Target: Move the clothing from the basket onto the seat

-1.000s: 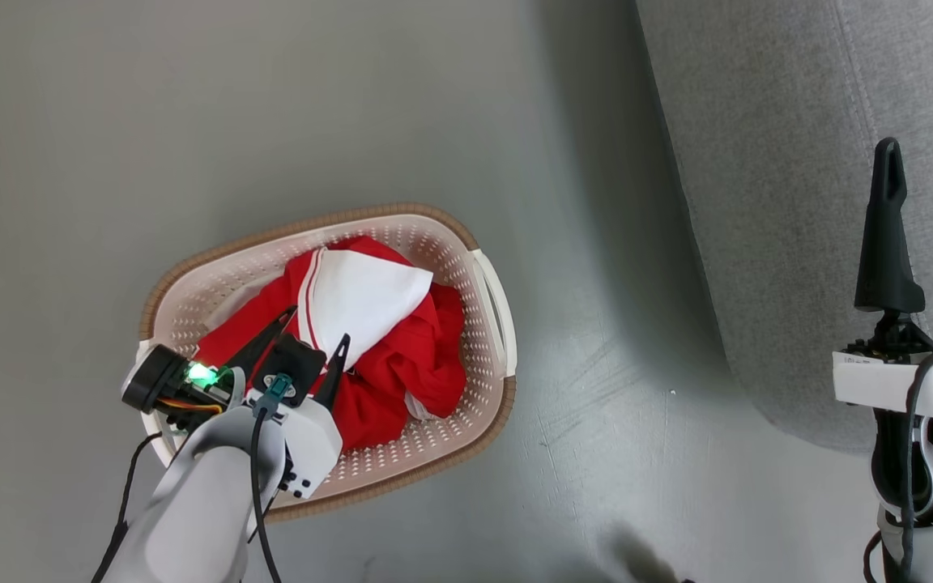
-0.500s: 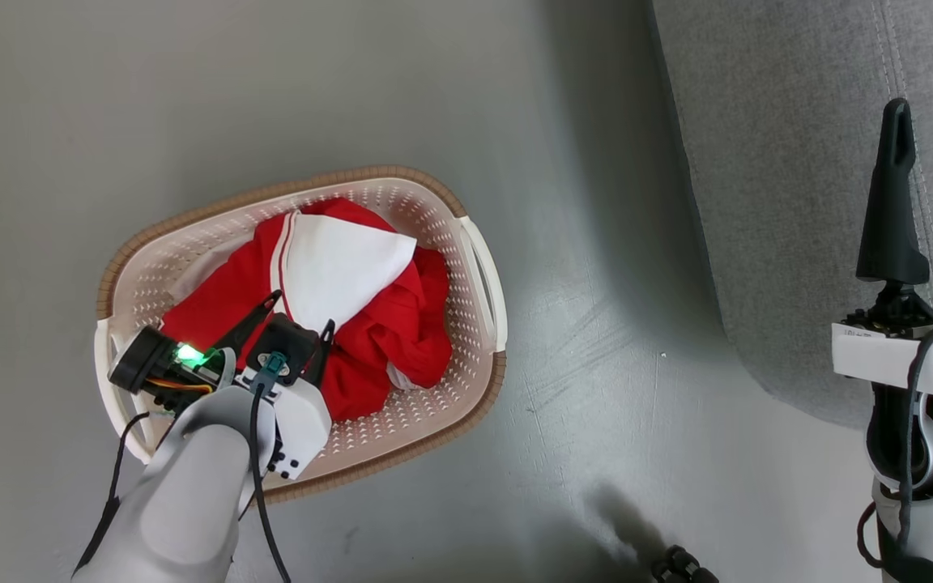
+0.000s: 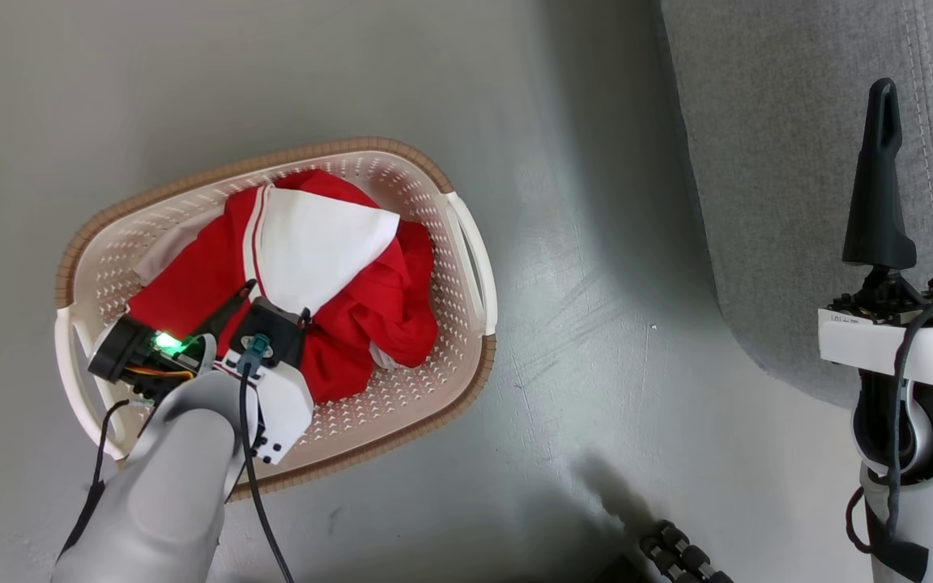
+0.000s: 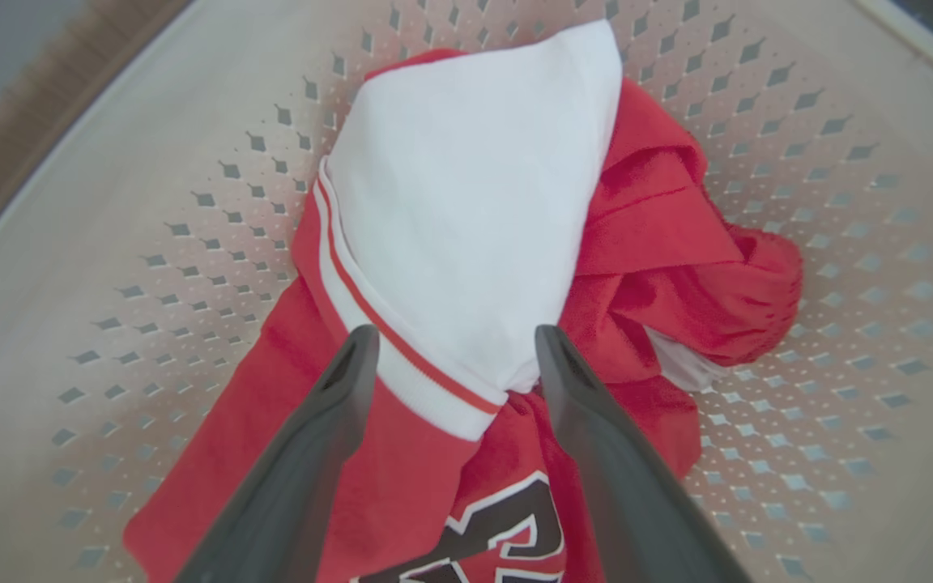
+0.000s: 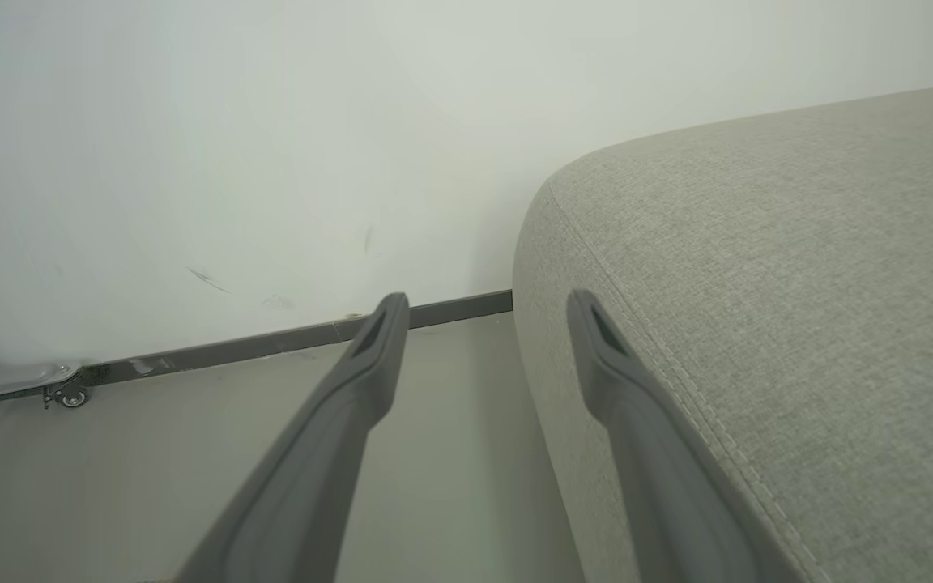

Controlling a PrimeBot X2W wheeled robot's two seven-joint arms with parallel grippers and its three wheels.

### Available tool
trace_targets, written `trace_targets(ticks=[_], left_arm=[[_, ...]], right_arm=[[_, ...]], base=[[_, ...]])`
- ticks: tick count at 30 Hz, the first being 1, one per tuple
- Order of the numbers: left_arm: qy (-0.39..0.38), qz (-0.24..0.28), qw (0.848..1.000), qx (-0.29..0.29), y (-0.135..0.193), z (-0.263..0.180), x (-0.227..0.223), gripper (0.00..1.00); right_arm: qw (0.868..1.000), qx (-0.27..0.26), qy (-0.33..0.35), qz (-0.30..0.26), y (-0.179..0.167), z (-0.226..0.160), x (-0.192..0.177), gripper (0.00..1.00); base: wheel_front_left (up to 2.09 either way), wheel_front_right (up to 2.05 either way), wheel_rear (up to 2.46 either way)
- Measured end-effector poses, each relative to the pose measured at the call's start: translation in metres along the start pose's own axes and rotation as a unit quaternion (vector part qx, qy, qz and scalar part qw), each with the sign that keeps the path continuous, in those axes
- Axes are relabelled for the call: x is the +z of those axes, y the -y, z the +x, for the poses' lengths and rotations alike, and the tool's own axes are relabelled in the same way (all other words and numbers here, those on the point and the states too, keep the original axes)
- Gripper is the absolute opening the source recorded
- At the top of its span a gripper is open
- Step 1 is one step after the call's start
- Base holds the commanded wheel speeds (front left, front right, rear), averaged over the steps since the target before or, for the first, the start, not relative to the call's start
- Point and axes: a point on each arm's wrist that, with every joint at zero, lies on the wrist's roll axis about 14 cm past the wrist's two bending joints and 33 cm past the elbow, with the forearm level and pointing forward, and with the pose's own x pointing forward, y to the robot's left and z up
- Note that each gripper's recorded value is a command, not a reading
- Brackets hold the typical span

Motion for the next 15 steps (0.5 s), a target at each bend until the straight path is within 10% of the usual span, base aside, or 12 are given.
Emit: trace_targets(ticks=[15], left_arm=[[-0.057, -0.003, 0.998, 0.033, -0.015, 0.015, -0.027, 1.0]], right_arm=[[1.0, 0.004, 0.0, -0.006, -0.001, 0.009, -0.008, 1.0]], base=[[0.0, 0.0, 0.0]])
